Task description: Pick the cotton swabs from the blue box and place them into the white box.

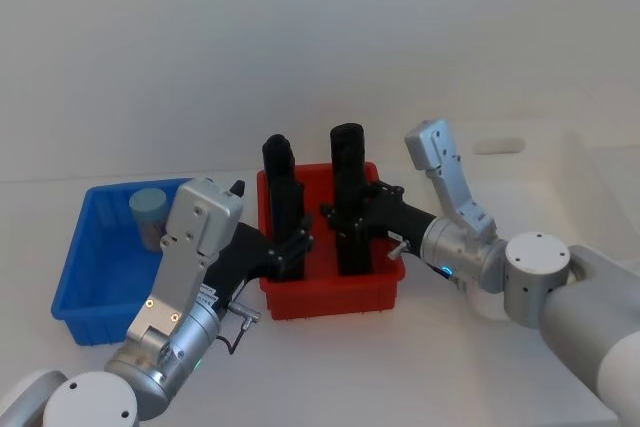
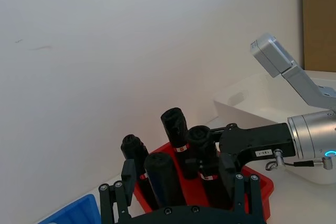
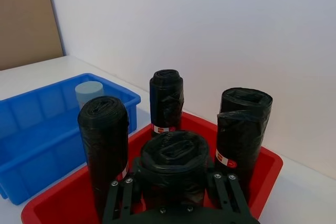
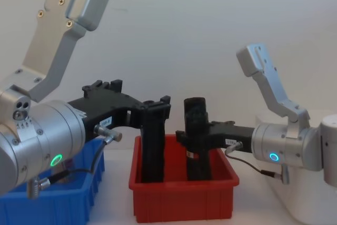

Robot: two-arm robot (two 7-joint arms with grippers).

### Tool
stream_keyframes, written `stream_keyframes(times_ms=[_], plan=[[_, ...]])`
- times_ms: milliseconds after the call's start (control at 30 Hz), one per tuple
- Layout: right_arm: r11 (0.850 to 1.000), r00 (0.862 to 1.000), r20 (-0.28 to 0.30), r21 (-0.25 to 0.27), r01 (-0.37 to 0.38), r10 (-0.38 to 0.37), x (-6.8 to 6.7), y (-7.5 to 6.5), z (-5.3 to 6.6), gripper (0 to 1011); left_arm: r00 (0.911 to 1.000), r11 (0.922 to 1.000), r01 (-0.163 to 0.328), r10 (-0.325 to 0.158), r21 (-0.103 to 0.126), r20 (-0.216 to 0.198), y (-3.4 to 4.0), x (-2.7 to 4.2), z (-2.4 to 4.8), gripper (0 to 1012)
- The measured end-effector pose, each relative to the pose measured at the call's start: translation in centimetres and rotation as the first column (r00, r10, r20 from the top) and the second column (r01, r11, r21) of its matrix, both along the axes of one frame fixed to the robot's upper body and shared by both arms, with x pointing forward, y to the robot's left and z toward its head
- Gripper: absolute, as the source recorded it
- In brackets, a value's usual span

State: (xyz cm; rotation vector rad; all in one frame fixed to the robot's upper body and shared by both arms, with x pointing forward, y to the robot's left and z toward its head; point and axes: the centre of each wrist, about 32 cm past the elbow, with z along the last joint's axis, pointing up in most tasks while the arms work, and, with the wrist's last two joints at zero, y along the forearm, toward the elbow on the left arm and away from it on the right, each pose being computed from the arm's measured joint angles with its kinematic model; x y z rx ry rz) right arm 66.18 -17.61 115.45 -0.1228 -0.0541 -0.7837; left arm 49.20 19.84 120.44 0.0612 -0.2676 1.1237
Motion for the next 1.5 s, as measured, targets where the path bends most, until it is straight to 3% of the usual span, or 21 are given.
stream_keyframes(times_ms=[167,467,767,1500], plan=[[1.000,1.000,0.000,0.003,-0.001,0.001,0.1,0.0,0.1,550,1.0000,1.0000,0.000,0.000,0.000,0.000,0.00,0.00,0.00,1004],[1.000,1.000,0.022,0.024,0.009,-0.009,0.2,-0.1,0.2,486,1.0000,1.0000,0.000,0.000,0.000,0.000,0.00,0.00,0.00,1004],[0.996,0.995,0.085,0.079,0.037,-0.043,0.2,-0.3,0.9,434,1.0000,1.0000,0.000,0.000,0.000,0.000,0.00,0.00,0.00,1004],[0.977,0.977,0.173,0.192,0.088,-0.122,-3.8,-1.2,4.1,374,1.0000,1.0000,0.000,0.000,0.000,0.000,0.00,0.00,0.00,1004]])
